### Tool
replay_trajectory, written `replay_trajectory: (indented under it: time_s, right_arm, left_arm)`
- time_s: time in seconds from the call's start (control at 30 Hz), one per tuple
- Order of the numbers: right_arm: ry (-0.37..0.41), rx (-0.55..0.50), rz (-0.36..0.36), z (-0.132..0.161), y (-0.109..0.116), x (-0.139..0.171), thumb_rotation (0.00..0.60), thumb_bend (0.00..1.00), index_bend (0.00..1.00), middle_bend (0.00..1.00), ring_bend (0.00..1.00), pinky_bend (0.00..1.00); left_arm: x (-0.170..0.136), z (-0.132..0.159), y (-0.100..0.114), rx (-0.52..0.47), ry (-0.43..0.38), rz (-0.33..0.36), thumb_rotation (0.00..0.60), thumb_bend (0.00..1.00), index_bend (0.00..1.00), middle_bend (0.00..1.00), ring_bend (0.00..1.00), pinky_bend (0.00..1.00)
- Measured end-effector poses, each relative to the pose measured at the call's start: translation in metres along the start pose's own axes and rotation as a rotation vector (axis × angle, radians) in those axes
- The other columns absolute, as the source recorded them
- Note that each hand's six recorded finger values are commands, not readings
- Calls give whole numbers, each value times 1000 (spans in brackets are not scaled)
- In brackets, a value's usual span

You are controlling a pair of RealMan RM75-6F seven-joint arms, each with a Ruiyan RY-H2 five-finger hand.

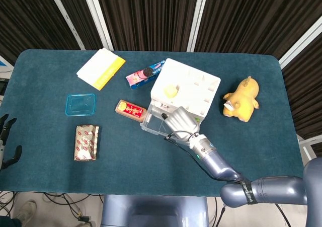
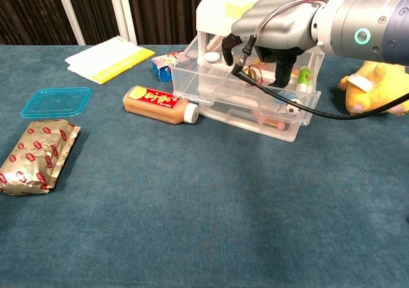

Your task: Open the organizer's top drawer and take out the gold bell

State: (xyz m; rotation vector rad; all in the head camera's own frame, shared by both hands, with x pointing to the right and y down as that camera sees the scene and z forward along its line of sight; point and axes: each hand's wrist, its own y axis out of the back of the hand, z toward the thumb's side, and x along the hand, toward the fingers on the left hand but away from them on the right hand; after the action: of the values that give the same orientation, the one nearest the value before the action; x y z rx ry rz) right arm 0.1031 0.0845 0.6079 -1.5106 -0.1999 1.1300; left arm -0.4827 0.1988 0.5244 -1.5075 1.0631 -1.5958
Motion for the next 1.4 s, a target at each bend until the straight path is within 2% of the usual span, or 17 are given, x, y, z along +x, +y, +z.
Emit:
replay_trajectory:
  time_s: [0.53,1.4]
  right_arm:
    - [-25,66,-11,3,0,-2,600,290,357,993,1000,1000]
    - [-50,91,-15,11,-1,-7,600,291,422,998,1000,1000]
  left_arm:
    - [0,0,0,-1,0,1,600,424,72,0,0,0]
    - [0,0,0,-3,3,-4,600,423,72,0,0,0]
